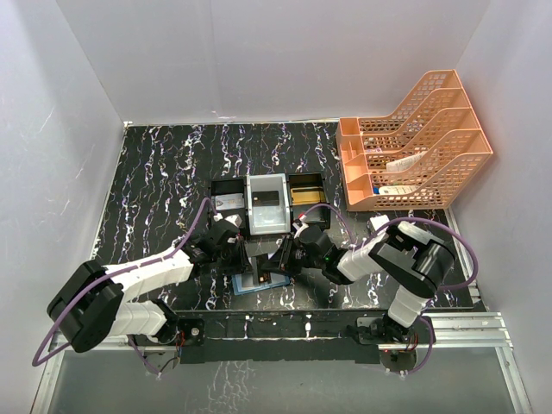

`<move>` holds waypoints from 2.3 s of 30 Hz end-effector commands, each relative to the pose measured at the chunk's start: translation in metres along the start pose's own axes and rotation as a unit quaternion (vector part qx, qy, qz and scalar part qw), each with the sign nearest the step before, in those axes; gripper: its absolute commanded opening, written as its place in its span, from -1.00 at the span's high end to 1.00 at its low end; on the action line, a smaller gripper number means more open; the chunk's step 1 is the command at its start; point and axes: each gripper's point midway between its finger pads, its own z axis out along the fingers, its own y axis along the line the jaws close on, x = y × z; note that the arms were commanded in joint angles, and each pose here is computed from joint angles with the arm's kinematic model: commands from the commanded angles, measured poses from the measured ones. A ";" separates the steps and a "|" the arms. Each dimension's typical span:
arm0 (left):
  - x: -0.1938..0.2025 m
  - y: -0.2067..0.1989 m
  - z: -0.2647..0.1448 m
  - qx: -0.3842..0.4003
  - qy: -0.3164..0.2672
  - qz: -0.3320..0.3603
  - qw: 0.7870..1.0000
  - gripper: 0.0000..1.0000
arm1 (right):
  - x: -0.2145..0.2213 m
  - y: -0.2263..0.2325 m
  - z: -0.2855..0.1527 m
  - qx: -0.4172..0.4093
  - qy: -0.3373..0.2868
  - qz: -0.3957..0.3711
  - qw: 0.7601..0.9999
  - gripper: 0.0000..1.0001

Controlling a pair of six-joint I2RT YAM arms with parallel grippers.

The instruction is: Take the credit cards out of the card holder

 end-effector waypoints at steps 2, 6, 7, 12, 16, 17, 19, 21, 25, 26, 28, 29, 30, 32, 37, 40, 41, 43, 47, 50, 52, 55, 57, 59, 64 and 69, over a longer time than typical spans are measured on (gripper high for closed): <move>0.012 0.017 -0.004 -0.030 0.014 0.006 0.999 0.81 | -0.010 0.025 0.005 -0.040 -0.014 -0.011 0.999 0.80; 0.012 0.017 -0.004 -0.029 0.014 0.006 0.999 0.81 | -0.010 0.025 0.005 -0.041 -0.014 -0.011 0.999 0.93; 0.012 0.017 -0.004 -0.029 0.014 0.006 0.999 0.81 | -0.009 0.026 0.005 -0.043 -0.013 -0.012 0.999 0.99; 0.011 0.017 -0.004 -0.029 0.012 0.006 0.999 0.81 | -0.009 0.027 0.005 -0.044 -0.011 -0.013 0.999 1.00; 0.011 0.016 -0.005 -0.028 0.012 0.006 1.000 0.82 | -0.010 0.027 0.004 -0.045 -0.014 -0.014 0.999 1.00; 0.011 0.016 -0.005 -0.028 0.011 0.007 1.000 0.82 | -0.009 0.027 0.004 -0.045 -0.013 -0.014 0.999 1.00; 0.010 0.016 -0.005 -0.029 0.011 0.007 1.000 0.81 | -0.010 0.026 0.004 -0.042 -0.014 -0.015 0.999 1.00; 0.010 0.016 -0.005 -0.030 0.011 0.007 0.999 0.82 | -0.010 0.025 0.003 -0.039 -0.016 -0.016 0.999 1.00; 0.008 0.016 -0.006 -0.028 0.006 0.009 1.000 0.81 | -0.012 0.024 -0.002 -0.033 -0.026 -0.022 0.999 1.00; 0.008 0.015 -0.007 -0.027 0.005 0.010 1.000 0.81 | -0.014 0.027 -0.005 -0.039 -0.033 -0.028 0.998 1.00; 0.005 0.012 -0.011 -0.024 0.001 0.012 1.000 0.81 | -0.021 0.037 -0.017 -0.063 -0.062 -0.041 0.995 1.00; 0.002 0.009 -0.014 -0.020 -0.004 0.013 1.000 0.81 | -0.024 0.042 -0.026 -0.074 -0.080 -0.046 0.993 1.00; -0.001 0.005 -0.018 -0.011 -0.013 0.015 1.000 0.79 | -0.029 0.044 -0.033 -0.074 -0.098 -0.051 0.991 1.00; -0.006 0.000 -0.025 0.000 -0.025 0.017 1.000 0.73 | -0.040 0.047 -0.047 -0.057 -0.132 -0.066 0.987 1.00; -0.024 -0.014 -0.041 0.011 -0.052 0.028 0.998 0.50 | -0.058 0.050 -0.071 -0.024 -0.185 -0.109 0.976 1.00; -0.033 -0.030 -0.046 0.044 -0.065 0.040 0.996 0.28 | -0.071 0.052 -0.088 -0.016 -0.227 -0.123 0.966 1.00; -0.033 -0.037 -0.046 0.061 -0.063 0.047 0.995 0.20 | -0.077 0.053 -0.094 -0.012 -0.246 -0.124 0.961 1.00; -0.032 -0.051 -0.042 0.091 -0.051 0.056 0.993 0.12 | -0.082 0.040 -0.105 0.006 -0.272 -0.119 0.955 1.00; -0.027 -0.062 -0.025 0.117 -0.023 0.051 0.992 0.08 | -0.092 0.043 -0.122 0.005 -0.312 -0.115 0.943 1.00; -0.022 -0.056 -0.009 0.103 -0.006 0.038 0.994 0.10 | -0.094 0.042 -0.125 0.010 -0.318 -0.114 0.941 1.00; -0.019 -0.053 -0.004 0.096 0.001 0.035 0.995 0.13 | -0.093 0.042 -0.124 0.011 -0.314 -0.115 0.942 1.00; -0.011 -0.036 0.003 0.064 0.014 0.028 0.997 0.15 | -0.092 0.040 -0.123 0.015 -0.311 -0.120 0.943 1.00; -0.003 -0.019 0.006 0.026 0.028 0.024 0.999 0.19 | -0.093 0.041 -0.124 0.015 -0.313 -0.128 0.941 1.00; 0.000 -0.004 0.006 -0.008 0.028 0.022 0.999 0.26 | -0.095 0.045 -0.125 0.015 -0.315 -0.144 0.938 1.00; -0.009 -0.006 -0.011 -0.004 -0.006 0.023 1.000 0.22 | -0.105 0.069 -0.129 0.011 -0.324 -0.215 0.921 1.00; -0.029 -0.022 -0.031 0.016 -0.045 0.040 0.998 0.01 | -0.113 0.097 -0.126 0.000 -0.318 -0.304 0.898 1.00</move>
